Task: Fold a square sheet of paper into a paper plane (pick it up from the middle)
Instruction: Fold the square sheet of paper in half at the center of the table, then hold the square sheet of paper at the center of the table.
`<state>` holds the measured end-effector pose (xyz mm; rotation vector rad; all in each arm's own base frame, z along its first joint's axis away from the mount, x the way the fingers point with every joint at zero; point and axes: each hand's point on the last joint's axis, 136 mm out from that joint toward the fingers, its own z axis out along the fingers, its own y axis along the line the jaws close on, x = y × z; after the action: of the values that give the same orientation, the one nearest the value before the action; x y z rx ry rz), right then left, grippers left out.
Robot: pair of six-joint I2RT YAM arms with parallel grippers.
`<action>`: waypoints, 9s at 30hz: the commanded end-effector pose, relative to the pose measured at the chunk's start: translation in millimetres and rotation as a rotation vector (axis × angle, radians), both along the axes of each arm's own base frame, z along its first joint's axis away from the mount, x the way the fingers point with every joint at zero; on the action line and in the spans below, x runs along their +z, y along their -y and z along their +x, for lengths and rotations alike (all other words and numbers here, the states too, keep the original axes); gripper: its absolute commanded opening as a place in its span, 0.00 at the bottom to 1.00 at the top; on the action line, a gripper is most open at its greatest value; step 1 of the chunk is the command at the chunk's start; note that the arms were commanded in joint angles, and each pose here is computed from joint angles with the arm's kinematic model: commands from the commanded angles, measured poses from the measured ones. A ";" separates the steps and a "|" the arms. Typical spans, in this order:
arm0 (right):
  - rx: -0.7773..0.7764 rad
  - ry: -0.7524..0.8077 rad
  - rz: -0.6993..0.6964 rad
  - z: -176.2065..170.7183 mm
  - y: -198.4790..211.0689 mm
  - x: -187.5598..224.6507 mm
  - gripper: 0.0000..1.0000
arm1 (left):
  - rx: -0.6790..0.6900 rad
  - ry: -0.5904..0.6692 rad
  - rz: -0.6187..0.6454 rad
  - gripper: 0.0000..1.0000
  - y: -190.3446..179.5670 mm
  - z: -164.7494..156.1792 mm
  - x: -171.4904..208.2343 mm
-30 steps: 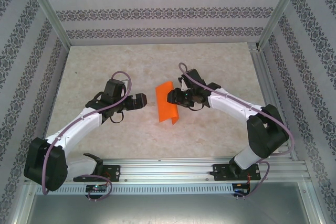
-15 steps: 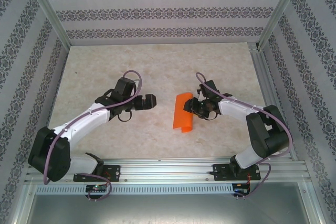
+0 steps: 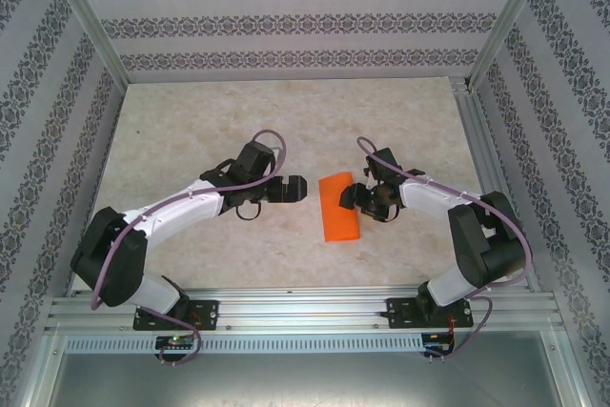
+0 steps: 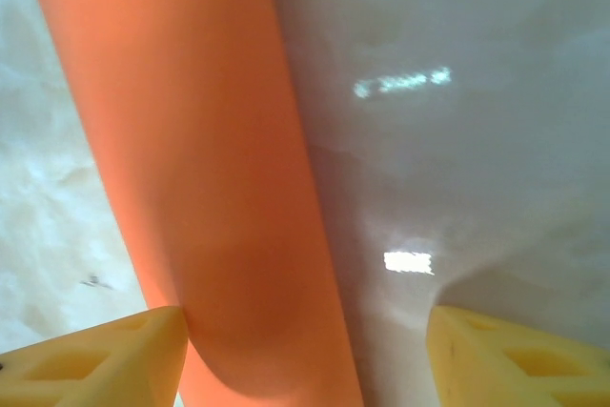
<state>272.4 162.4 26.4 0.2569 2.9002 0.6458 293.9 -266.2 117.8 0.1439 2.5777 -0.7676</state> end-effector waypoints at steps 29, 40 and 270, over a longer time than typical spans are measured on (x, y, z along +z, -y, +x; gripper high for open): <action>0.038 0.028 -0.141 8.0 38.7 4.1 0.67 | 0.030 -0.079 -0.085 0.76 76.7 9.3 -8.5; 0.089 0.000 -0.134 1.8 36.5 -0.8 0.67 | 0.037 -0.117 -0.103 0.52 89.8 13.3 -17.4; 0.072 0.097 -0.047 29.1 24.3 36.1 0.62 | 0.141 -0.371 -0.046 0.15 123.1 -4.0 -128.3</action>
<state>290.6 134.2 38.0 0.0643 2.9411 0.4657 303.9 -401.6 20.6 -0.2164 2.7853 -1.0212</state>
